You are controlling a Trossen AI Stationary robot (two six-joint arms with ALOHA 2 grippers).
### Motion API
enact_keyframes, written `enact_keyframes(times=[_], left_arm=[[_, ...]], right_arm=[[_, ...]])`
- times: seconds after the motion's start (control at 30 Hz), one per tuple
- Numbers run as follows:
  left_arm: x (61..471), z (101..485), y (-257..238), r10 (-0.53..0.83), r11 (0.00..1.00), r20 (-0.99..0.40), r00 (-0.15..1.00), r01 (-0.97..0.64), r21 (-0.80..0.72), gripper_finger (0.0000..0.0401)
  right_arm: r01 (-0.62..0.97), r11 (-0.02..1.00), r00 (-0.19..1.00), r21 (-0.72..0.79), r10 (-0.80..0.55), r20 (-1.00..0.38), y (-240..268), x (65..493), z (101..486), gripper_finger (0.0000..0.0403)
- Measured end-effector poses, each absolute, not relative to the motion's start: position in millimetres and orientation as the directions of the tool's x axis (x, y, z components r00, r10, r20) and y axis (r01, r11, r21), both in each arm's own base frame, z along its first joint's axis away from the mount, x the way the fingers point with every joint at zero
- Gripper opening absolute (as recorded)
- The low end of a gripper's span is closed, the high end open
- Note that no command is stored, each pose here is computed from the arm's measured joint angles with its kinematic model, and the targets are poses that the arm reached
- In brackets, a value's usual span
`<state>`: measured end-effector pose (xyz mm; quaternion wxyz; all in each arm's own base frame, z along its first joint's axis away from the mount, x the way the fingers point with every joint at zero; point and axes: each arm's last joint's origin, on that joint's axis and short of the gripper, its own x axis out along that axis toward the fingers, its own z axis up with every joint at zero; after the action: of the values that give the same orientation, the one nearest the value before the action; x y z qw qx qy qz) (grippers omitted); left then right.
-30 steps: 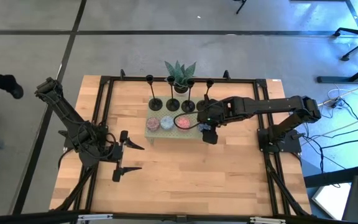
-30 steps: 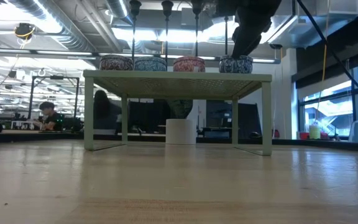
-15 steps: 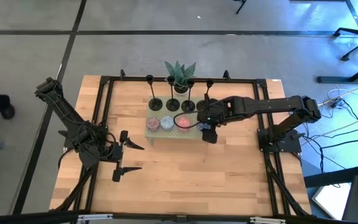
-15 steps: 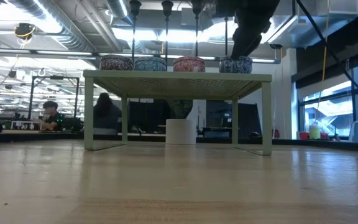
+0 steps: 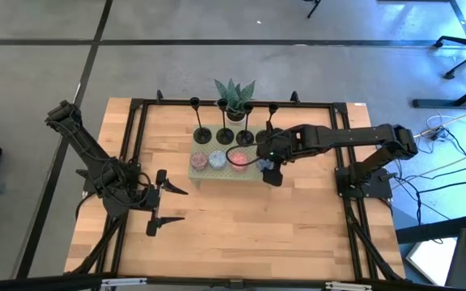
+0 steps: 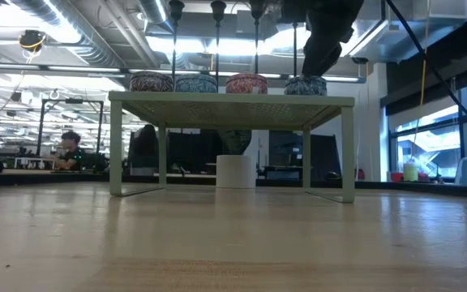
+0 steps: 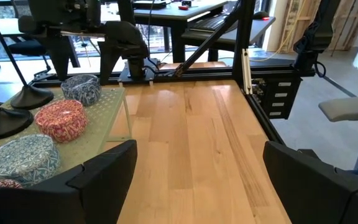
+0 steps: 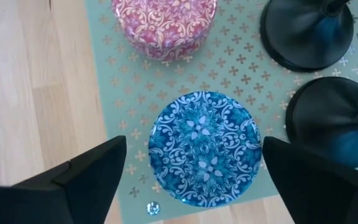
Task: Pick & Place candle stick holders
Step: Put the blue scented candle on the shelf, then adjust the pink scented candle on the shelf
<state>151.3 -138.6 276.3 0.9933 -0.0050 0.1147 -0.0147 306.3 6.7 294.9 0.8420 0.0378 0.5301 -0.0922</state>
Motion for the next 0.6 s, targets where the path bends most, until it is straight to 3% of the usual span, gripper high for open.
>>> enact_keyframes(times=[0.27,0.6], left_arm=[[151.3,276.3,-138.6,-0.030,1.000,-0.227,0.973,0.028,-0.013,0.0348],[151.3,276.3,-138.6,-0.030,1.000,-0.227,0.973,0.028,-0.014,0.0348]], right_arm=[[0.200,0.979,0.398,-0.037,-0.115,-0.910,6.6,300.9,309.3,0.0380],[0.231,0.973,0.460,0.015,-0.095,-0.883,9.5,297.0,356.6,0.0379]])
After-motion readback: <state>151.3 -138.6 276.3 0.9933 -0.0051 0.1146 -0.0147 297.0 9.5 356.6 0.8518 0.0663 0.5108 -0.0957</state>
